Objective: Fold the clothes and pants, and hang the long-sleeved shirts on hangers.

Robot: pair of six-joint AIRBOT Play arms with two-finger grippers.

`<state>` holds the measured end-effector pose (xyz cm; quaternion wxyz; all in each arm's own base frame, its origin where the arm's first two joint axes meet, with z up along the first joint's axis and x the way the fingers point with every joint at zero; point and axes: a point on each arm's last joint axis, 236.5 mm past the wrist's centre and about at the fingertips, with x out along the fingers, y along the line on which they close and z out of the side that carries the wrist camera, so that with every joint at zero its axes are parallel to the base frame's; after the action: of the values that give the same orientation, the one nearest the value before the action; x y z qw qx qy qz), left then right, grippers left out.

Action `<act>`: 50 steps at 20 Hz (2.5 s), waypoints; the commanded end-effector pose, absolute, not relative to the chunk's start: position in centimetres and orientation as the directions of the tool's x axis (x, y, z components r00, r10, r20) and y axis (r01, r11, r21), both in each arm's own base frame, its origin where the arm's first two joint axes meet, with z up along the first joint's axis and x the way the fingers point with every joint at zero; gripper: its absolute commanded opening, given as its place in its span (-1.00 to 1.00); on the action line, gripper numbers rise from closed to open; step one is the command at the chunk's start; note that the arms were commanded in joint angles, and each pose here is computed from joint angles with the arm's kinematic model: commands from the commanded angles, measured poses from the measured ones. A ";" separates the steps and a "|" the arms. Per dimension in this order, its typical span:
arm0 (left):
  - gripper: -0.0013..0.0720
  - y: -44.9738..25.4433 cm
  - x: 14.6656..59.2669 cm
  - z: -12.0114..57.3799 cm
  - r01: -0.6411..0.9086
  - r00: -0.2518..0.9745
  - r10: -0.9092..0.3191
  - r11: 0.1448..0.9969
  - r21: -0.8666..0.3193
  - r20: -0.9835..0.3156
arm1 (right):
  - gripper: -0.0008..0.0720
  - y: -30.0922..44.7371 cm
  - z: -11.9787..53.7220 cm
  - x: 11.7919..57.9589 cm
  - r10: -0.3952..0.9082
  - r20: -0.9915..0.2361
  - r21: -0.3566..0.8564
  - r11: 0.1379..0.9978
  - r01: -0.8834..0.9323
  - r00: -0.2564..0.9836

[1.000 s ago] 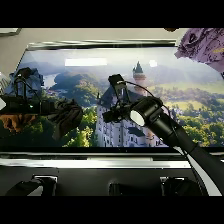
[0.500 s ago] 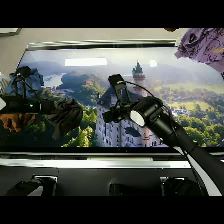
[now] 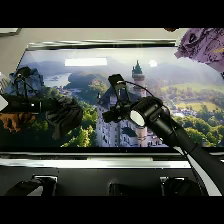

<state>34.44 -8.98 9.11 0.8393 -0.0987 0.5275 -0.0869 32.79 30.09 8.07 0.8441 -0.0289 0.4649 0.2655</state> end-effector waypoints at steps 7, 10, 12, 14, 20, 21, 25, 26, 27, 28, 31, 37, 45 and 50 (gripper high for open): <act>0.98 -9.6 36.1 -5.0 -0.079 0.203 -0.185 0.976 -0.204 -0.962 | -0.88 30.1 8.1 32.8 0.422 -0.801 0.198 0.857 -0.475 0.426; 0.95 -9.8 36.2 -8.9 -0.106 0.130 -0.180 0.975 -0.194 -0.975 | -0.88 30.1 8.1 32.8 0.422 -0.800 0.199 0.857 -0.475 0.426; -0.94 -10.8 35.6 -9.5 -0.116 0.086 -0.218 0.967 -0.227 -0.972 | -0.87 30.1 8.0 32.7 0.420 -0.802 0.198 0.857 -0.475 0.424; -0.91 -13.0 35.3 -8.3 -0.113 0.081 -0.297 0.946 -0.305 -0.952 | -0.70 29.7 7.9 32.4 0.406 -0.815 0.188 0.860 -0.474 0.414; -0.91 -30.0 31.1 0.8 0.041 0.026 -0.648 0.762 -0.646 -0.762 | -0.88 17.7 9.5 29.2 0.013 -0.915 -0.163 0.901 -0.401 0.403; -0.91 -33.4 30.1 2.3 0.088 0.030 -0.691 0.721 -0.687 -0.722 | -0.88 15.0 10.7 29.1 -0.071 -0.899 -0.246 0.898 -0.364 0.432; -0.91 -42.5 30.3 4.6 0.112 0.215 -0.772 0.628 -0.770 -0.598 | -0.46 8.2 15.0 28.0 -0.199 -0.800 -0.342 0.926 -0.158 0.566; -0.91 -43.5 30.8 3.8 0.091 0.249 -0.770 0.623 -0.777 -0.588 | -0.45 7.2 14.9 27.1 -0.199 -0.793 -0.317 0.942 -0.110 0.576; -0.91 -44.0 31.4 2.4 0.065 0.270 -0.759 0.628 -0.776 -0.592 | -0.45 6.4 14.3 26.1 -0.200 -0.793 -0.286 0.956 -0.062 0.575; -0.64 -44.0 32.0 1.1 0.035 0.276 -0.747 0.637 -0.770 -0.606 | -0.45 5.7 13.4 25.2 -0.204 -0.798 -0.255 0.967 -0.012 0.567; 0.97 -41.5 33.8 0.1 -0.038 0.260 -0.729 0.648 -0.761 -0.633 | -0.44 4.2 10.2 23.3 -0.224 -0.817 -0.176 0.974 0.140 0.531; 0.97 -30.3 36.7 5.7 0.095 0.267 -0.686 0.718 -0.690 -0.677 | -0.18 9.4 5.7 24.2 -0.003 -0.872 0.130 0.963 0.237 0.489; 0.97 -18.4 40.0 8.8 -0.039 0.400 -0.593 0.751 -0.659 -0.699 | 0.77 5.4 -1.2 31.7 0.436 -0.839 0.543 0.617 0.570 0.327; 0.97 -17.6 40.4 8.5 -0.053 0.411 -0.580 0.755 -0.653 -0.704 | 0.40 7.2 -3.4 33.2 0.492 -0.814 0.580 0.659 0.479 0.310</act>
<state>40.32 -18.54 8.64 0.7803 -0.3074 0.5153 -0.1761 31.82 5.69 -2.45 0.6987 0.4046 0.5881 -0.0473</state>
